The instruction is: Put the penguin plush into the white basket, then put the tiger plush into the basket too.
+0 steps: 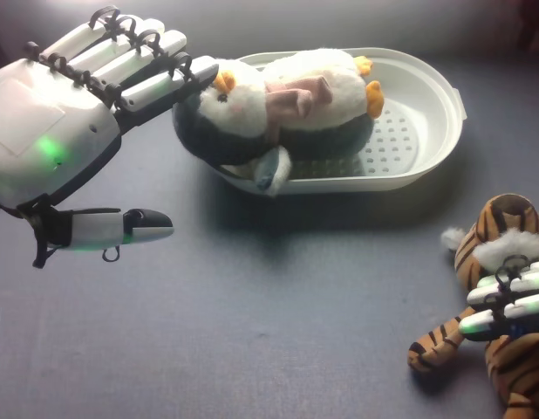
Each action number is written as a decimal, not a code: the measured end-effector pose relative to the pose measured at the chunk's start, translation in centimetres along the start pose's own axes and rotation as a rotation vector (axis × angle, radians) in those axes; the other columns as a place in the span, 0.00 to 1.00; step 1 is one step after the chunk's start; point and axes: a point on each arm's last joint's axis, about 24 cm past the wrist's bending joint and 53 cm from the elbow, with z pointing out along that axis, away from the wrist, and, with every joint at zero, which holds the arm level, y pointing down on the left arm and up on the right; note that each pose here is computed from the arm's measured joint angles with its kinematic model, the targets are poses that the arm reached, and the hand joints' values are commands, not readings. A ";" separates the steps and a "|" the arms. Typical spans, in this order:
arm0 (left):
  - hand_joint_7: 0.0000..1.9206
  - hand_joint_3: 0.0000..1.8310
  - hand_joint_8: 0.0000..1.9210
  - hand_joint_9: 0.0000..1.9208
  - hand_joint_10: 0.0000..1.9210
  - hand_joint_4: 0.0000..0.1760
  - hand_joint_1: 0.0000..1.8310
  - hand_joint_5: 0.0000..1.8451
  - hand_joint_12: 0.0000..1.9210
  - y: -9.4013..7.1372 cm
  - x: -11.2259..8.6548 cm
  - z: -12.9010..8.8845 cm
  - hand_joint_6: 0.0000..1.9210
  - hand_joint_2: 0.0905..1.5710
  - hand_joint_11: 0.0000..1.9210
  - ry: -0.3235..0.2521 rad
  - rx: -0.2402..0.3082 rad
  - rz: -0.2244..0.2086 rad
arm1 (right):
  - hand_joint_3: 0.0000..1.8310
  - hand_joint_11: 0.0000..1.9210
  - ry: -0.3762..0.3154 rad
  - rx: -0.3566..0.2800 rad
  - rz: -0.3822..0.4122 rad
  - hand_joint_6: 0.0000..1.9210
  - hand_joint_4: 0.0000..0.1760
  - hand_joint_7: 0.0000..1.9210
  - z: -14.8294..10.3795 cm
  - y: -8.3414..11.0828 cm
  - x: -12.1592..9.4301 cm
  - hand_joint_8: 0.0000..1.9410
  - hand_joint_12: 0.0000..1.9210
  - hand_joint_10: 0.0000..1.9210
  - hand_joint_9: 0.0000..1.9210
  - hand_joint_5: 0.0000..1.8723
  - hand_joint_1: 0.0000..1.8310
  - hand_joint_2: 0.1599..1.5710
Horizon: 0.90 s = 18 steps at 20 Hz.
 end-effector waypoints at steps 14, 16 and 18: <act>0.09 0.00 0.00 0.08 0.00 0.52 0.43 0.11 0.32 0.1 0.2 -0.2 0.00 0.54 0.00 0.004 -0.001 -0.017 | 0.00 0.31 -0.394 -0.203 -0.027 0.62 0.00 0.36 0.3 4.2 -10.6 0.67 0.72 0.74 0.36 0.46 0.72 0.74; 0.09 0.00 0.00 0.09 0.00 0.51 0.43 0.12 0.33 0.0 0.1 -0.2 0.00 0.54 0.00 -0.001 0.001 -0.018 | 0.00 0.27 -0.501 -0.250 -0.048 0.53 0.00 0.37 0.1 5.1 -13.6 0.69 0.63 0.54 0.35 0.53 0.67 0.72; 0.08 0.00 0.00 0.07 0.00 0.61 0.42 0.11 0.29 0.0 0.1 -0.2 0.00 0.54 0.00 -0.001 0.001 -0.018 | 0.00 0.39 -0.563 -0.276 -0.074 0.60 0.00 0.36 1.0 5.5 -16.0 0.65 0.65 0.71 0.41 0.48 0.73 0.73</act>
